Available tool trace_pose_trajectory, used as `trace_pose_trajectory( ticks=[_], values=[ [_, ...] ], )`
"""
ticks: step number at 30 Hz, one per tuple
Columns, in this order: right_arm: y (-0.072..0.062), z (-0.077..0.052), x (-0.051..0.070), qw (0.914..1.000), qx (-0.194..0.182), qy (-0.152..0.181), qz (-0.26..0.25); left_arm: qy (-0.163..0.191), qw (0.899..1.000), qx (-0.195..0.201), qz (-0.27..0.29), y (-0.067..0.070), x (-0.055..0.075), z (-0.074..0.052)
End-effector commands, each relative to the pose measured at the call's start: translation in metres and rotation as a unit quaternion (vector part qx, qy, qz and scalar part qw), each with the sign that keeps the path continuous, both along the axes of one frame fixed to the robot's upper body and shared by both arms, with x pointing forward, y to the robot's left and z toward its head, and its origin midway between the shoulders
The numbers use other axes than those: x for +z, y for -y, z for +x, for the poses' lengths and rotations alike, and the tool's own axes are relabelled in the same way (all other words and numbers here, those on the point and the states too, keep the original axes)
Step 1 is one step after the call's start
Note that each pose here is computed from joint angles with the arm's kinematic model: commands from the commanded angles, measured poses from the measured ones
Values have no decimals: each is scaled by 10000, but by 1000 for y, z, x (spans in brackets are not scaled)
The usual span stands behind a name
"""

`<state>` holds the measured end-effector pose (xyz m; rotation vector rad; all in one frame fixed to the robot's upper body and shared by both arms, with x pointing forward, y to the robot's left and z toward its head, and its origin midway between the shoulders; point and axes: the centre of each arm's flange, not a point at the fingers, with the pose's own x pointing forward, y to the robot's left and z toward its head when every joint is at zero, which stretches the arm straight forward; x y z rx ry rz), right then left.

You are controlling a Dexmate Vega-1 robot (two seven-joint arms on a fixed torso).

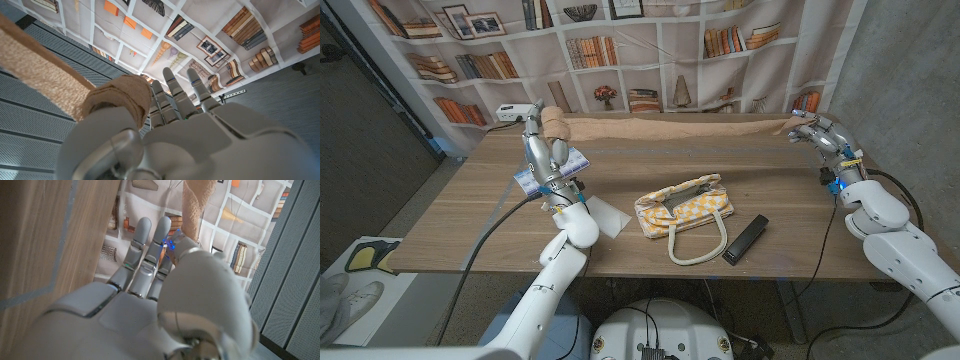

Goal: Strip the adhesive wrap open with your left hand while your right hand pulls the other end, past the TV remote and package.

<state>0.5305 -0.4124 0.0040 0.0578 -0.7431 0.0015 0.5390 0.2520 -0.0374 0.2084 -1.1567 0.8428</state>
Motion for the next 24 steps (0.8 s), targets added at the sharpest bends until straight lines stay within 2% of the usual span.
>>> trace_pose_trajectory(
  ticks=[1,5,10,18,24],
  values=[
    [6,3,3,9991,111,152,381,-13,9998,141,-171,-9,-3,-3],
    [9,3,2,9989,12,135,452,-57,9997,169,-165,-14,-5,-2],
    [17,4,-3,9981,-115,35,597,-168,9997,165,104,-21,-6,-1],
    [16,10,-13,9967,-135,-34,804,-202,9997,91,91,-30,-9,-2],
    [18,6,-16,9960,-244,-63,862,-245,9995,76,207,-38,-13,-4]
  ],
)
